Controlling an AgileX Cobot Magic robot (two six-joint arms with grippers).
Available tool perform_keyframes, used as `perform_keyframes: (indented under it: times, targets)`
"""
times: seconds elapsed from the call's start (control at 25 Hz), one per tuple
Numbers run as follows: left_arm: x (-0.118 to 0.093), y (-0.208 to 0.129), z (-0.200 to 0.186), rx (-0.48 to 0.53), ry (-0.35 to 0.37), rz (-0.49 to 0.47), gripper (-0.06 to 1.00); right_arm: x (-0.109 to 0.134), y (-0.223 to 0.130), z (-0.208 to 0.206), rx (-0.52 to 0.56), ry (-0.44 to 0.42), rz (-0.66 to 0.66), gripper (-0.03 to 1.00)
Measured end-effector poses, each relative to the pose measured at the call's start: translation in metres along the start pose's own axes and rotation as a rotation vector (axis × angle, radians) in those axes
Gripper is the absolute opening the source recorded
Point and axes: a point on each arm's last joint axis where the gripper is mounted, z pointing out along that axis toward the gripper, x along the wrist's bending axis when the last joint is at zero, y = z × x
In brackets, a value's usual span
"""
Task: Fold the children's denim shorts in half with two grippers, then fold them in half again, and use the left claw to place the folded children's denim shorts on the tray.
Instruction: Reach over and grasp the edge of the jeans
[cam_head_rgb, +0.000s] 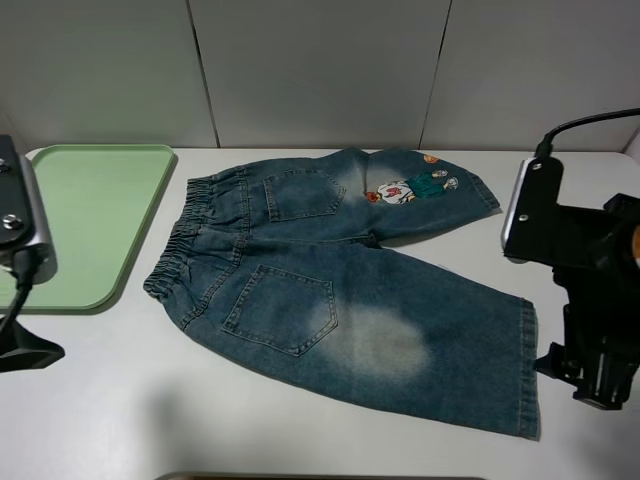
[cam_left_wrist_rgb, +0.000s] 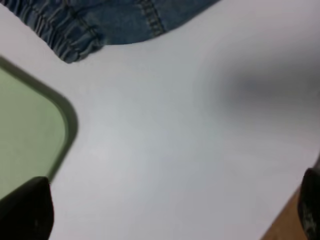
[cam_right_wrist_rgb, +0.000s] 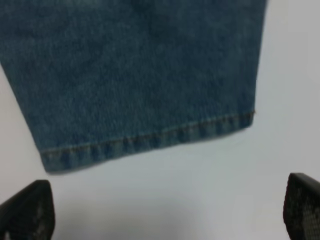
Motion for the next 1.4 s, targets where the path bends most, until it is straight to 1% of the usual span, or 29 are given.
perform_keyframes:
  times: [0.16, 0.32, 0.4, 0.52, 0.64, 0.76, 0.96, 1.16, 1.28, 1.4]
  targets:
    - [0.006, 0.006, 0.012, 0.015, -0.005, 0.097, 0.98, 0.001, 0.008, 0.018, 0.016, 0.025, -0.025, 0.69]
    - [0.010, 0.012, 0.023, 0.020, -0.008, 0.179, 0.98, 0.007, 0.006, 0.033, 0.031, 0.040, -0.053, 0.69]
    - [0.012, 0.014, 0.029, 0.033, -0.019, 0.194, 0.98, 0.010, 0.003, 0.039, 0.028, 0.036, -0.084, 0.69]
    - [0.014, 0.016, 0.040, 0.054, -0.044, 0.190, 0.98, 0.014, 0.000, 0.044, 0.015, 0.027, -0.125, 0.69]
    - [0.015, 0.017, 0.051, 0.088, -0.073, 0.192, 0.98, 0.015, 0.001, 0.046, -0.021, 0.014, -0.136, 0.69]
    - [0.017, 0.019, 0.061, 0.104, -0.076, 0.201, 0.98, 0.014, 0.004, 0.047, -0.064, -0.001, -0.136, 0.69]
    - [0.024, 0.026, 0.071, 0.057, -0.029, 0.203, 0.98, 0.021, 0.005, 0.052, -0.134, 0.014, -0.078, 0.69]
    - [0.029, 0.032, 0.073, -0.017, 0.040, 0.205, 0.98, 0.030, -0.004, 0.058, -0.124, 0.039, -0.072, 0.69]
    - [0.031, 0.036, 0.073, -0.062, 0.084, 0.223, 0.98, 0.034, -0.009, 0.061, -0.118, 0.053, -0.064, 0.69]
    - [0.034, 0.039, 0.073, -0.101, 0.123, 0.244, 0.98, 0.034, -0.005, 0.061, -0.156, 0.045, -0.051, 0.69]
